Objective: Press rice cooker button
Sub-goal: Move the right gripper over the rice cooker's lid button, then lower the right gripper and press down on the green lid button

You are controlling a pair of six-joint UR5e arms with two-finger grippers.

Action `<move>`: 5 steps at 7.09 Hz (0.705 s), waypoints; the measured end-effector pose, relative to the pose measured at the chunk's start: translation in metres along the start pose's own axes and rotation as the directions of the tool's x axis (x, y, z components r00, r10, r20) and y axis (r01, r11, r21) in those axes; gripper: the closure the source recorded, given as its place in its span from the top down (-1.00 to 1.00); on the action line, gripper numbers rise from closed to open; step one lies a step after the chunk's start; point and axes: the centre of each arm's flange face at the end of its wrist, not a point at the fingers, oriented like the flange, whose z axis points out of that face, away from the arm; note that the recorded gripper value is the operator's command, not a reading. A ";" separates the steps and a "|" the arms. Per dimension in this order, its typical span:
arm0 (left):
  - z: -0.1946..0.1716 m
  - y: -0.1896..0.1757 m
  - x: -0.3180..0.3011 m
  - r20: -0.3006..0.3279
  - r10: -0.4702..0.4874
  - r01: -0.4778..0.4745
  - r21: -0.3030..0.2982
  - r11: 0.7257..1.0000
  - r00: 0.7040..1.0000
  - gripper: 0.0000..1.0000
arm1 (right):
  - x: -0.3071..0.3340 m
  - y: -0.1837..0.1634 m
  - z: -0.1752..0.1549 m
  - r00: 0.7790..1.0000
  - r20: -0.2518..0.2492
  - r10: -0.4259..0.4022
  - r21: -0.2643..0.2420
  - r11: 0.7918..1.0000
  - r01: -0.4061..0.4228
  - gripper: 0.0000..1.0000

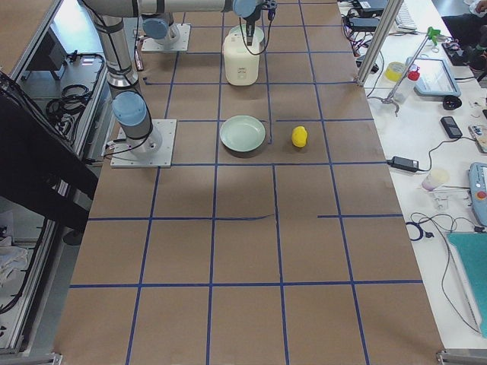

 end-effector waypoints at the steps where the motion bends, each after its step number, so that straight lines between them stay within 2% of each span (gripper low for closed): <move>1: 0.000 0.000 0.000 0.000 0.000 0.000 0.000 1.000 1.000 1.00 | -0.005 0.001 0.004 1.000 0.018 0.002 0.008 1.000 -0.002 -1.00; 5: 0.000 0.000 0.000 0.000 0.000 0.000 0.000 1.000 1.000 1.00 | -0.016 0.012 0.015 0.999 0.032 -0.015 -0.003 1.000 0.015 -1.00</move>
